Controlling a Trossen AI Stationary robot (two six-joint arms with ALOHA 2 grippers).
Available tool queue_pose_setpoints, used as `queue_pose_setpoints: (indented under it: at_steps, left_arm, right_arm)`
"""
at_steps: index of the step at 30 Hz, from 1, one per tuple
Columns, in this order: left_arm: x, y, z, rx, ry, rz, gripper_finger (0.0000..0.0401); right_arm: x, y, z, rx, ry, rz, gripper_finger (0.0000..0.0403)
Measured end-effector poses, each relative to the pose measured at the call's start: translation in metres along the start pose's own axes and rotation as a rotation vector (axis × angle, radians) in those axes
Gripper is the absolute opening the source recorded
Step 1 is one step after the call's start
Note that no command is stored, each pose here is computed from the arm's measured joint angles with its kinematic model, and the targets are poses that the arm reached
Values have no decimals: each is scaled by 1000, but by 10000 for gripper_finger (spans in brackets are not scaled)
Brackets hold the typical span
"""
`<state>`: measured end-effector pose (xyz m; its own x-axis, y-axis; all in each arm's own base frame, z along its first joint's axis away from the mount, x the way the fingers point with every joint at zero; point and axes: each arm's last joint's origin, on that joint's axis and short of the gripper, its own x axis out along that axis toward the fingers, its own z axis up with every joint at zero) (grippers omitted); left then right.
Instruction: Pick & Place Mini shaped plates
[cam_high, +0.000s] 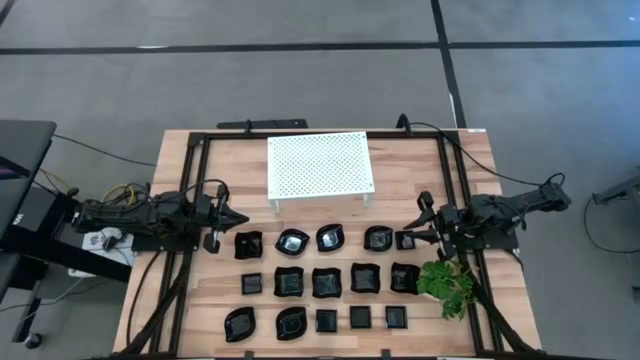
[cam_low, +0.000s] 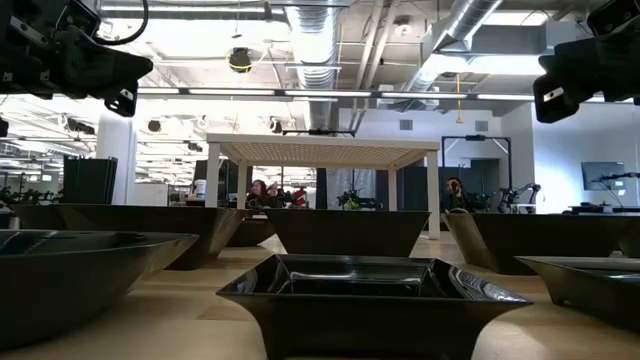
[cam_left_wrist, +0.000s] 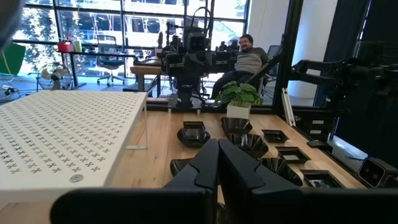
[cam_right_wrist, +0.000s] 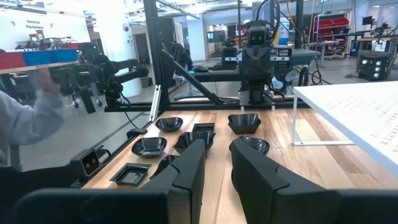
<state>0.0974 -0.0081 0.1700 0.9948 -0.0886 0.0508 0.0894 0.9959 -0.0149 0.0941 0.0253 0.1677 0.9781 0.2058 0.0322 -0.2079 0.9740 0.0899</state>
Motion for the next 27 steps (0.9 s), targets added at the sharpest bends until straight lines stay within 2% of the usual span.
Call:
queue_pose_setpoints:
  at_steps: [16, 24, 27]
  left_arm:
    - [0, 0, 3, 0, -26, 0, 11]
    - [0, 0, 8, -101, -82, -5, 11]
    - [0, 0, 9, -86, -95, -3, 11]
  right_arm:
    - [0, 0, 0, 0, 0, -1, 77]
    - [0, 0, 0, 0, -1, 0, 77]
    - [0, 0, 0, 0, 0, 0, 77]
